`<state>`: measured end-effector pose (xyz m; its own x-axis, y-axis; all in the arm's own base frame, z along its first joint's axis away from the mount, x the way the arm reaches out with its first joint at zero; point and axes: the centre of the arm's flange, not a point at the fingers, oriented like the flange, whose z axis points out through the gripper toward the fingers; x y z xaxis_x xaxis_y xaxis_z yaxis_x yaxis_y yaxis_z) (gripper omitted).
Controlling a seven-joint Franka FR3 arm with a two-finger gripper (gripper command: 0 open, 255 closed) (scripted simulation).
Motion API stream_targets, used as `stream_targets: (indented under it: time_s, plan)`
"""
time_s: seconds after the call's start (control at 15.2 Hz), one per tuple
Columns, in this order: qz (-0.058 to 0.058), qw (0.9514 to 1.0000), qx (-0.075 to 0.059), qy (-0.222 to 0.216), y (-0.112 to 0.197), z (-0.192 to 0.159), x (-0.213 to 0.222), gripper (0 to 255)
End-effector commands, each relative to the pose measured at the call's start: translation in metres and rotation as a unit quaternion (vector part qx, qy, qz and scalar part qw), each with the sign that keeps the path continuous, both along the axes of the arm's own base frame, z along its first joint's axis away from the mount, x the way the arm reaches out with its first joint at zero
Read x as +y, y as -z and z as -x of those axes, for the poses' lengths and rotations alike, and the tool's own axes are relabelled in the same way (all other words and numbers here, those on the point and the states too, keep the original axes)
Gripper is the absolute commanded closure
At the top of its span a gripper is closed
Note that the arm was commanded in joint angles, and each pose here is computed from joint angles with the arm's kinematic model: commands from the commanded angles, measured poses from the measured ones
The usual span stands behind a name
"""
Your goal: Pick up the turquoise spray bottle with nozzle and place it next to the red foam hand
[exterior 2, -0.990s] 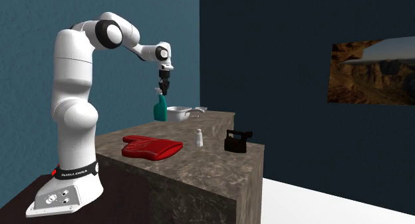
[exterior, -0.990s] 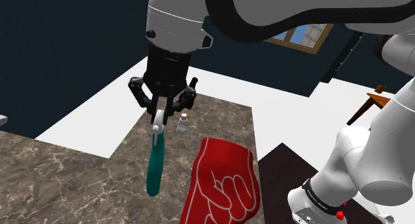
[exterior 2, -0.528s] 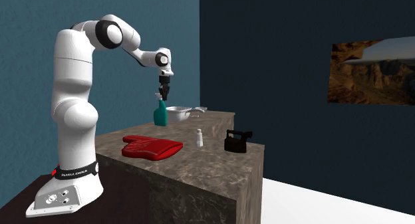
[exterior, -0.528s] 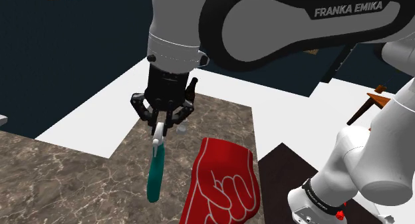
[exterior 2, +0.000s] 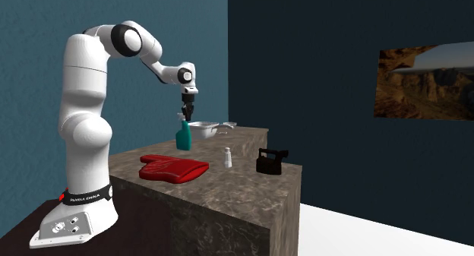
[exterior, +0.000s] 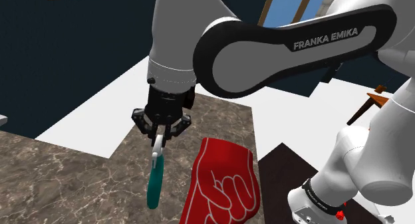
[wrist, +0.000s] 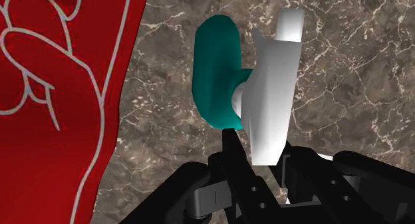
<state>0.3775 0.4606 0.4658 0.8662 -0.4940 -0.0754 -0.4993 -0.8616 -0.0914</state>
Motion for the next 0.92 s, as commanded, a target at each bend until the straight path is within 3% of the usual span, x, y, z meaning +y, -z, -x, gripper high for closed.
stream_targets:
  time_s: [0.0, 0.33, 0.86]
  plan:
    - [0.000, 1.0000, 0.000, 0.000, 0.011, -0.001, 0.000, 255]
    - [0.000, 1.0000, 0.000, 0.000, 0.041, -0.001, 0.000, 255]
    - [0.000, 1.0000, 0.000, 0.000, 0.041, -0.001, 0.000, 255]
